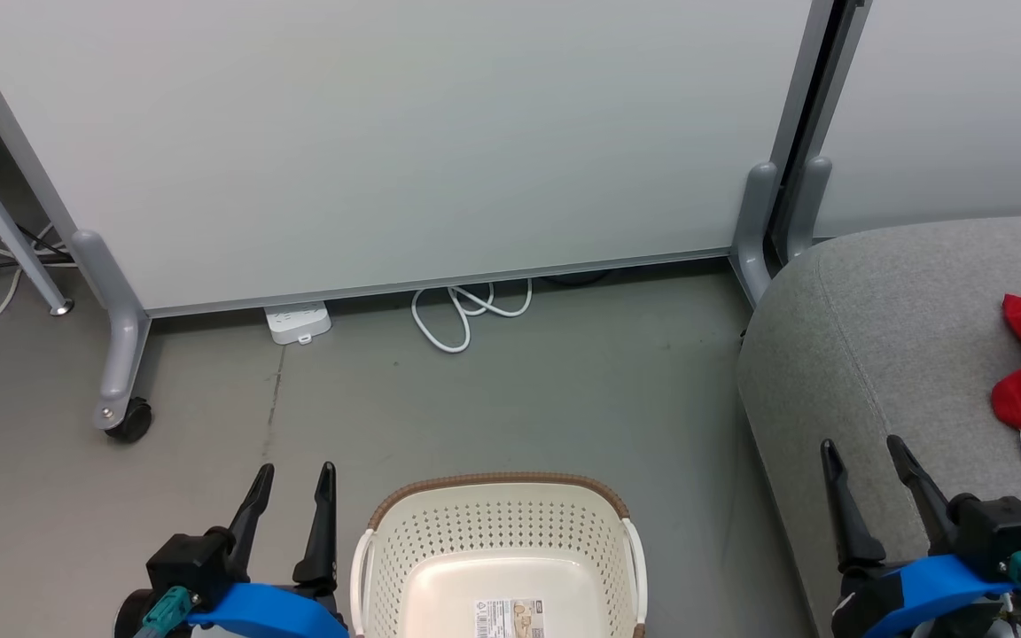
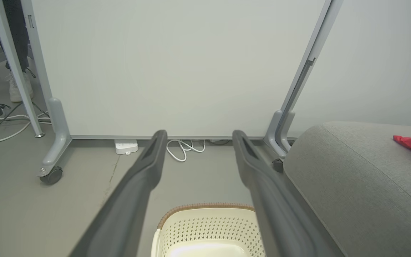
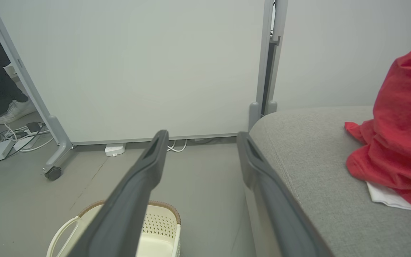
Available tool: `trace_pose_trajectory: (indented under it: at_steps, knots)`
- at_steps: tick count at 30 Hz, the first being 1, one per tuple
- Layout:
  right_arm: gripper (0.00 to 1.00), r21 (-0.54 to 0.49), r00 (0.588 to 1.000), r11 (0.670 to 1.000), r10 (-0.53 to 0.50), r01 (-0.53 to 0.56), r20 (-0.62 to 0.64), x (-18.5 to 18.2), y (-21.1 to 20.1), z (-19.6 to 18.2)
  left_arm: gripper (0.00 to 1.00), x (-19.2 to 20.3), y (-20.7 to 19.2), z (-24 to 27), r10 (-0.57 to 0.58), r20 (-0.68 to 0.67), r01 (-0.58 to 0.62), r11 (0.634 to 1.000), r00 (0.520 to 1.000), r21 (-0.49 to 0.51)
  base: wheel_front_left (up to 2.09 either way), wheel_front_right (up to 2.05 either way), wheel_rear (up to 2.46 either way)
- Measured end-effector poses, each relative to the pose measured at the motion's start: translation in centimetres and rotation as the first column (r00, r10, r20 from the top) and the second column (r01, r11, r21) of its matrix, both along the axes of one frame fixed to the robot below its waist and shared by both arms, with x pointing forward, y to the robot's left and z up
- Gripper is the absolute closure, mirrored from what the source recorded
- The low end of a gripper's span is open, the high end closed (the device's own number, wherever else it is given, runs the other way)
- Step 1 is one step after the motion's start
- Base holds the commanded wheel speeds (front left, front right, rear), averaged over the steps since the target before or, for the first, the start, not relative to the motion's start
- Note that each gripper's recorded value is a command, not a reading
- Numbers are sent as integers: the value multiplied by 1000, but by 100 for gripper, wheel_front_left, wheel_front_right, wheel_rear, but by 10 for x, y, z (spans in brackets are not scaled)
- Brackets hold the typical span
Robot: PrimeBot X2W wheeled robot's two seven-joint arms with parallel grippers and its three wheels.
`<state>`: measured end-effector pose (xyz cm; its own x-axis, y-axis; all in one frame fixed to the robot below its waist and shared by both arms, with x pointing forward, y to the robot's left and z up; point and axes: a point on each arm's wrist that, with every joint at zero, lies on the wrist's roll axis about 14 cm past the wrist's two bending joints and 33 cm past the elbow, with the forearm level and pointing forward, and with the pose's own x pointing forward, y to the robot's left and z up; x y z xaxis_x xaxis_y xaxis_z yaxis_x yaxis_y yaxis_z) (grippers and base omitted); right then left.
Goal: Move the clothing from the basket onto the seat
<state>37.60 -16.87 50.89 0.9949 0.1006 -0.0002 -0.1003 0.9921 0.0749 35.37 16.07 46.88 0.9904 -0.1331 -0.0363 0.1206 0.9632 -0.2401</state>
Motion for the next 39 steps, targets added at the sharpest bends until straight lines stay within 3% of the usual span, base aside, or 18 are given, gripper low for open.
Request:
trace_pose_trajectory:
  at_steps: [7,8,15,22,39]
  knots:
    - [0,3,1000,1000,-2,2,-4,-1,-1,-1,0,0,-1,-2,-4,-8,4,1000,1000,-2,0,0,0]
    - [100,4,1000,1000,-2,2,-5,-1,-1,-2,100,-1,-2,-4,-4,-13,3,1000,1000,-6,0,0,0]
    - [100,17,996,1000,-7,9,-94,-9,-1,-29,100,-21,-1,-38,8,-125,-10,1000,992,-17,0,0,0]
    - [100,150,992,988,-25,43,-121,-9,-5,-32,100,-19,5,-38,45,-155,-65,990,987,-129,0,0,0]
    - [100,431,988,897,-43,103,-147,-7,-11,-31,100,-8,18,-27,105,-188,-169,914,977,-368,0,0,0]
